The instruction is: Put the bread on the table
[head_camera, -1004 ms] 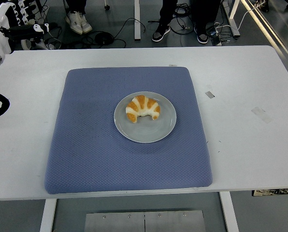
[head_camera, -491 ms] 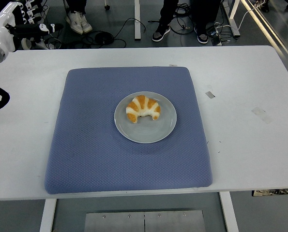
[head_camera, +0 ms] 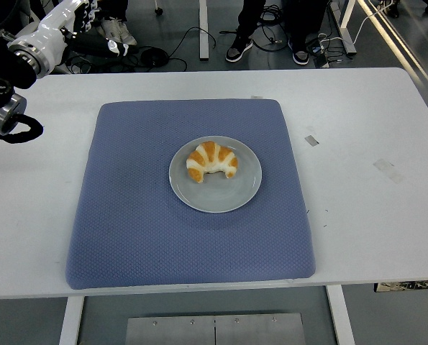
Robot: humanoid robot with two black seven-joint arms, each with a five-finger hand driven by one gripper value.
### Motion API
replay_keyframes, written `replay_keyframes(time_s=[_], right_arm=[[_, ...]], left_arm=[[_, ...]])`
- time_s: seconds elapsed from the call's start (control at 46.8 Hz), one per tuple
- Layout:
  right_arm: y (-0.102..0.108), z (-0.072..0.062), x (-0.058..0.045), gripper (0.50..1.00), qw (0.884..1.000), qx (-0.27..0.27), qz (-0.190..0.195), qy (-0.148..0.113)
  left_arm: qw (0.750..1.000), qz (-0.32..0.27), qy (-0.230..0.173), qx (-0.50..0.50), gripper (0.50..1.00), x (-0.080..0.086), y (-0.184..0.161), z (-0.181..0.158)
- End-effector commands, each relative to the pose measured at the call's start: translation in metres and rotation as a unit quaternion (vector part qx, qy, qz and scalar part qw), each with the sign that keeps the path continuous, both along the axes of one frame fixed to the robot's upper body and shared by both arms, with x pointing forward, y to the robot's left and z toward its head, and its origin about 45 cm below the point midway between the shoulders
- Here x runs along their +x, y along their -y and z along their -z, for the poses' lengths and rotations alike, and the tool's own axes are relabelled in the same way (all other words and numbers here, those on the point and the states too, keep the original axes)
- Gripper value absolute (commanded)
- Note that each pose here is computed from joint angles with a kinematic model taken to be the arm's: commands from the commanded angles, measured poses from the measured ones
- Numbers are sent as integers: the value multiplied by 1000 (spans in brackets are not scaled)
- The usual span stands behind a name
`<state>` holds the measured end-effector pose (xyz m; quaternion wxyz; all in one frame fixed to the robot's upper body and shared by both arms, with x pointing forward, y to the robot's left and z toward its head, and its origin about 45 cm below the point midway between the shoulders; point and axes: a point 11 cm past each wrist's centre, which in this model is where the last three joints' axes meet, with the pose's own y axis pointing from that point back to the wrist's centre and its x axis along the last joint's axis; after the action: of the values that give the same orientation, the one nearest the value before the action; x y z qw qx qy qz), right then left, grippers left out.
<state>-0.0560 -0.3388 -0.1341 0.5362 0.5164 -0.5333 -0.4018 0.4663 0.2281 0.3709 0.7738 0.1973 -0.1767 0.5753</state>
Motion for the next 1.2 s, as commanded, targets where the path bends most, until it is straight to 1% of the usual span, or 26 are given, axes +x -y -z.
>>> replay_keyframes(time_s=[0.0, 0.192, 0.406, 0.449, 0.556, 0.641, 0.791, 0.897, 1.026, 1.175], right_arm=[[0, 0, 0, 1000, 1000, 0, 0, 0], [0, 0, 0, 1000, 1000, 1, 0, 0], [0, 0, 0, 1000, 1000, 0, 0, 0], [0, 0, 0, 1000, 1000, 1, 0, 0], [0, 0, 0, 1000, 1000, 1, 0, 0], [0, 0, 0, 1000, 1000, 0, 0, 0], [0, 0, 1, 1000, 1000, 1, 0, 1], [0, 0, 0, 1000, 1000, 0, 0, 0], [0, 0, 0, 1000, 1000, 0, 0, 0], [0, 0, 0, 1000, 1000, 1, 0, 0]], left_arm=[[1000, 15, -4, 15, 958, -1, 18, 0], [997, 25, 7, 76, 958, -5, 53, 14], [992, 54, -5, 112, 954, -16, 77, 36], [991, 63, -10, 116, 940, -18, 84, 41], [987, 81, -14, 135, 931, -24, 94, 52], [986, 89, -20, 143, 919, -27, 100, 59], [981, 104, -44, 158, 871, -31, 106, 67], [978, 121, -55, 164, 845, -36, 111, 70], [976, 130, -57, 164, 846, -39, 117, 72], [970, 140, -60, 189, 863, -44, 119, 85]])
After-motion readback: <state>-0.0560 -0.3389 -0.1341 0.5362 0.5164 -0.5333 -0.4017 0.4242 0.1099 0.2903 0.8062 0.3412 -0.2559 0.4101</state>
